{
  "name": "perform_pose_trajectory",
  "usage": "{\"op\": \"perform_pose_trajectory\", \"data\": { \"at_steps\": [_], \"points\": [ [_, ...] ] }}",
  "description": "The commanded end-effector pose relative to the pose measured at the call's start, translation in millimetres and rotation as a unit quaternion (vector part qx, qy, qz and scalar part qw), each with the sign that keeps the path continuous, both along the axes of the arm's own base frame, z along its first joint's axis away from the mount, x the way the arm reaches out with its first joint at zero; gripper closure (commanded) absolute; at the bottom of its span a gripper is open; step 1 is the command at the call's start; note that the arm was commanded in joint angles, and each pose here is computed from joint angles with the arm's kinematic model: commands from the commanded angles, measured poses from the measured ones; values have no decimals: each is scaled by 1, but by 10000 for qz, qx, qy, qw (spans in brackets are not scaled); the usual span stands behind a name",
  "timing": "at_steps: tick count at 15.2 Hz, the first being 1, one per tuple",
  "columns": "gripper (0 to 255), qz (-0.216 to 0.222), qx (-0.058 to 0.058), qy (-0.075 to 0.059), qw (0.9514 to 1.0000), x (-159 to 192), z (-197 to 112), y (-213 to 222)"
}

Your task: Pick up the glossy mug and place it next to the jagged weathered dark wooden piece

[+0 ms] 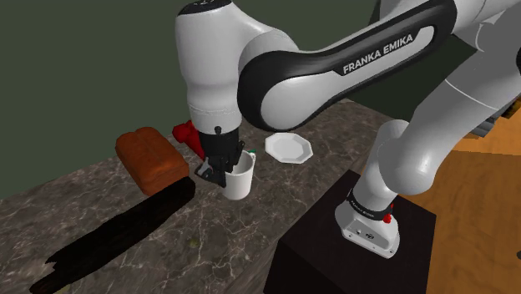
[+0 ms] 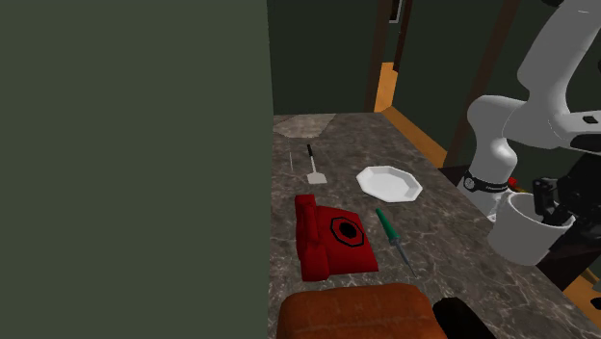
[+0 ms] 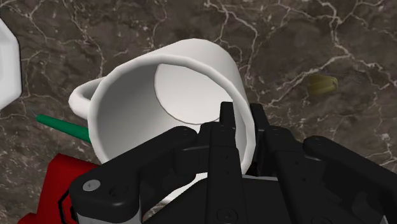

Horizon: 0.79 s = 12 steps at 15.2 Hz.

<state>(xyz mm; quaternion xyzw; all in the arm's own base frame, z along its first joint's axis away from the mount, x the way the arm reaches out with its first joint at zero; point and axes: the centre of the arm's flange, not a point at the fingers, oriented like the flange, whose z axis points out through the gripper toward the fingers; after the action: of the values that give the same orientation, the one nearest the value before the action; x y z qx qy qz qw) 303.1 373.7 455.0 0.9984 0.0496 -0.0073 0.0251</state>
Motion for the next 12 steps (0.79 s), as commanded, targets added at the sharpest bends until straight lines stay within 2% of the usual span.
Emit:
{"op": "perform_pose_trajectory", "data": {
  "at_steps": [1,12],
  "points": [
    [255,0,2,-3,10000,0,-11,1],
    [255,0,2,-3,10000,0,-69,1]
  ]
}}
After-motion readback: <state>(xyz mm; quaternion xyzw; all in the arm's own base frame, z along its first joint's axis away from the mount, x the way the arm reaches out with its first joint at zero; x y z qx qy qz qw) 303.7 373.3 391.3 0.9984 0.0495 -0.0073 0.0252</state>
